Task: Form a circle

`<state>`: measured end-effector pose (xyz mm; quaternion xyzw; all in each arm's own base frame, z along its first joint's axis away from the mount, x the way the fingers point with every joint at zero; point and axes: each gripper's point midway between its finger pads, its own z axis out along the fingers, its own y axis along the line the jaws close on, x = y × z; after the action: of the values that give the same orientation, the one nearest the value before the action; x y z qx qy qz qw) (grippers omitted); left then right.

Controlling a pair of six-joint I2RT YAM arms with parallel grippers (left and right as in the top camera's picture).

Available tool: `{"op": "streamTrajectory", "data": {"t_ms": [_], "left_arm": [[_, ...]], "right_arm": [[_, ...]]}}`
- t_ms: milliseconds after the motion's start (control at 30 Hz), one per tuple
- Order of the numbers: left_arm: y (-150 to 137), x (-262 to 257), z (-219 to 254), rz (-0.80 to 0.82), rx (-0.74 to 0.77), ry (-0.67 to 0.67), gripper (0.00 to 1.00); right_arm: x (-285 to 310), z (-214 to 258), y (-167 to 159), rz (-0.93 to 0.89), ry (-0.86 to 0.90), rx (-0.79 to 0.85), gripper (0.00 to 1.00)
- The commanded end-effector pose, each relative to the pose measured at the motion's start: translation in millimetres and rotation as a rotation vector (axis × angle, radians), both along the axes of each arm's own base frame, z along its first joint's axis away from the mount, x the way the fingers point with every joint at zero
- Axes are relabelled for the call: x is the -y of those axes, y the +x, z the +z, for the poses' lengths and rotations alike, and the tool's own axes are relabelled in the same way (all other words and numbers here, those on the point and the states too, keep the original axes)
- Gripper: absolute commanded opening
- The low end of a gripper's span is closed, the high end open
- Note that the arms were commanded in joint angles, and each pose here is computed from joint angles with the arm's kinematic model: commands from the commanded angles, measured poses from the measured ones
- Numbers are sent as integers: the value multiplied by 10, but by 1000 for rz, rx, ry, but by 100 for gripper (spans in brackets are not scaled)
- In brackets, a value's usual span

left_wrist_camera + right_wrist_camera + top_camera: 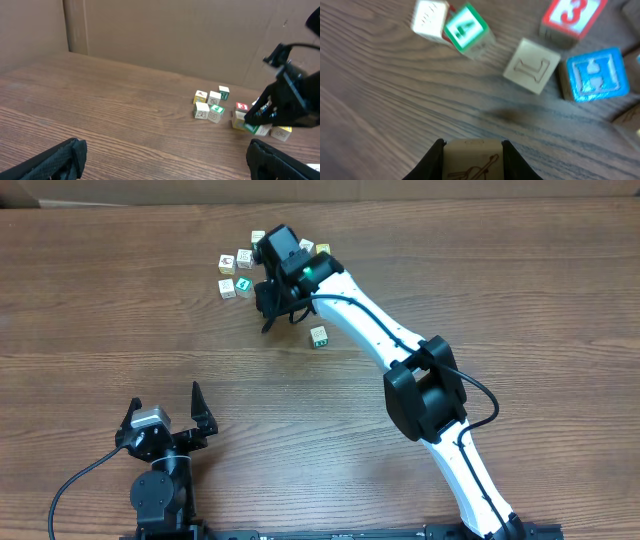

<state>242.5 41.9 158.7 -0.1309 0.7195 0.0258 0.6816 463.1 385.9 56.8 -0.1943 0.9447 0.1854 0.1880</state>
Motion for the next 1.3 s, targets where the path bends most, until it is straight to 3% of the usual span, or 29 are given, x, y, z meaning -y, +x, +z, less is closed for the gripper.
{"op": "streamTrajectory", "data": {"t_ms": [0, 500, 767, 1033, 1267], "left_arm": [[5, 45, 4, -22, 3, 18, 100], [5, 45, 5, -22, 3, 18, 100], [5, 45, 4, -22, 3, 18, 99], [5, 45, 4, -22, 3, 18, 100], [5, 45, 4, -22, 3, 18, 99]], "right_arm": [[176, 2, 113, -65, -19, 21, 17], [884, -38, 770, -237, -15, 112, 17], [874, 395, 891, -224, 59, 157, 18], [1072, 1476, 603, -233, 75, 203, 18], [1479, 1887, 103, -258, 19, 119, 18]]}}
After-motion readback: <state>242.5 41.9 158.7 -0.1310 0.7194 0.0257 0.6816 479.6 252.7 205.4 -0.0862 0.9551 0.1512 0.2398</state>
